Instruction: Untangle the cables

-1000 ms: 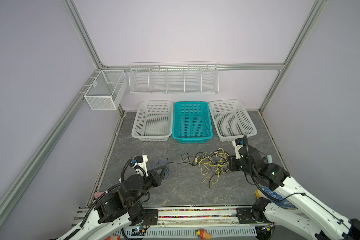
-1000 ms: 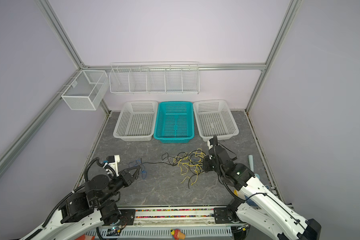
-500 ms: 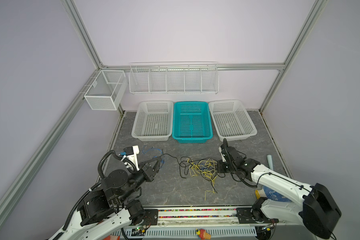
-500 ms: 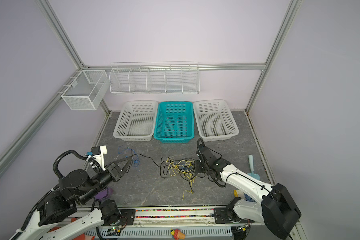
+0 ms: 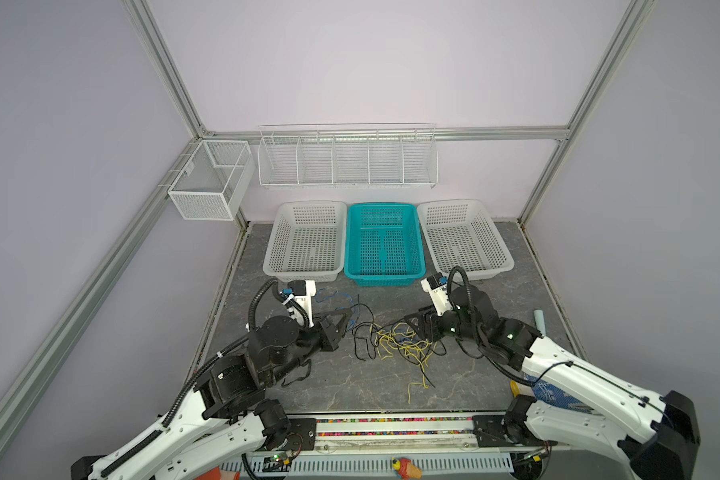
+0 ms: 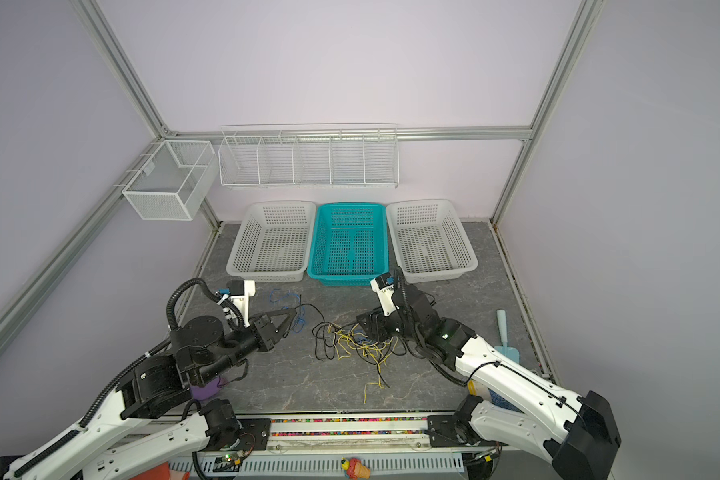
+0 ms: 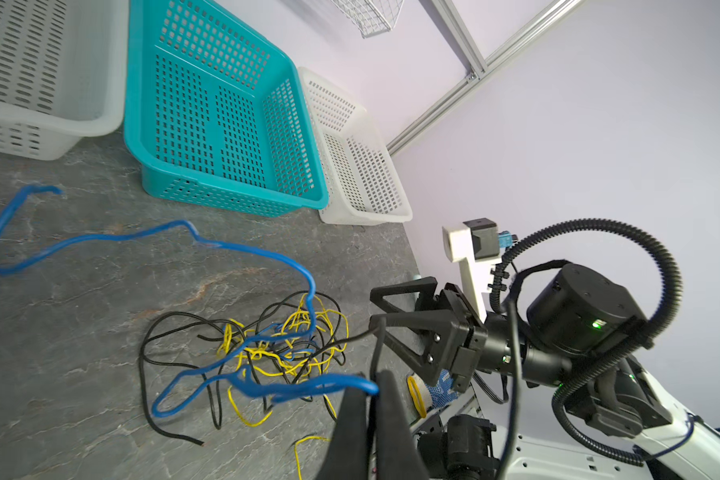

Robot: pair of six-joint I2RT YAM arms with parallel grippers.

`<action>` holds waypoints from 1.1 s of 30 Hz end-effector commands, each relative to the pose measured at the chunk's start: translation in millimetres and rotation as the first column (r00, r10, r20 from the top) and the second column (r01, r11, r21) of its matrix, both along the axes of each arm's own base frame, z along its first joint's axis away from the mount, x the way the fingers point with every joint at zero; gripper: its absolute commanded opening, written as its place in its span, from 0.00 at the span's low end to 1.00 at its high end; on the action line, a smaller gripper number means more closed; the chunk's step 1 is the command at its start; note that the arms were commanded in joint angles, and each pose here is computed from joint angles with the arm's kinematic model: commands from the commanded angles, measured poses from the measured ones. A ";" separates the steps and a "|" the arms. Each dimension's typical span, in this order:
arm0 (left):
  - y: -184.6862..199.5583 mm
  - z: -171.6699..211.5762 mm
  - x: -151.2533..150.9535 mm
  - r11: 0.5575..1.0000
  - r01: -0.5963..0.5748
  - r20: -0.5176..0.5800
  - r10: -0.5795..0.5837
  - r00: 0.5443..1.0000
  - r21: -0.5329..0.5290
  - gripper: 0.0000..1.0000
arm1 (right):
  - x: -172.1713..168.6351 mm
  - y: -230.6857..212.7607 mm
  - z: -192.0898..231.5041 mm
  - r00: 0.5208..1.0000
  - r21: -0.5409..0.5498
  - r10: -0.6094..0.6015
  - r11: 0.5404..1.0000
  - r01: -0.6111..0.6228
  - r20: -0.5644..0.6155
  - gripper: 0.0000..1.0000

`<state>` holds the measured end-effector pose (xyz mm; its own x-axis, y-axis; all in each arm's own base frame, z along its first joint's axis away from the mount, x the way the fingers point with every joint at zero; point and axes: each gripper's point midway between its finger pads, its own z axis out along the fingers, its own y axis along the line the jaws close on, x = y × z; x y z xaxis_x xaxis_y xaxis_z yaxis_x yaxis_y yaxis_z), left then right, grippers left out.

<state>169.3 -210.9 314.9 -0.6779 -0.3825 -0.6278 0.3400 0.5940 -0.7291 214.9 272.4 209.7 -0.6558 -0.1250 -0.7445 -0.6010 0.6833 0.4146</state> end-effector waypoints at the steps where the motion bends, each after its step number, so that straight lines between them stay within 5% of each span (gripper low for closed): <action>1: -14.3 4.5 1.7 0.998 0.039 0.016 -0.038 0.999 -0.046 0.00 | -16.8 33.4 25.9 0.987 0.107 0.147 0.982 -0.153 0.065 0.63; 8: -19.5 -6.2 2.1 0.996 0.045 -0.007 -0.045 0.999 -0.072 0.00 | -19.0 62.3 19.4 0.978 0.138 0.198 0.969 -0.205 0.066 0.61; 14: -20.9 -14.0 2.3 0.995 0.044 -0.015 -0.045 0.999 -0.088 0.00 | -14.7 79.3 5.9 0.979 0.128 0.196 0.971 -0.202 0.063 0.50; 21: -17.0 -29.6 3.7 0.999 0.025 -0.035 -0.026 0.999 -0.047 0.00 | -9.9 74.6 13.9 0.985 0.107 0.142 0.983 -0.152 0.101 0.07; 23: -13.2 -39.8 3.9 1.000 0.012 -0.048 -0.013 0.999 -0.019 0.00 | -8.7 64.6 24.6 0.985 0.102 0.111 0.987 -0.125 0.131 0.06; 33: -10.8 -103.5 3.6 1.000 -0.013 -0.129 0.015 0.992 0.017 0.32 | -17.3 37.3 104.7 0.970 0.134 0.073 0.985 -0.106 0.232 0.06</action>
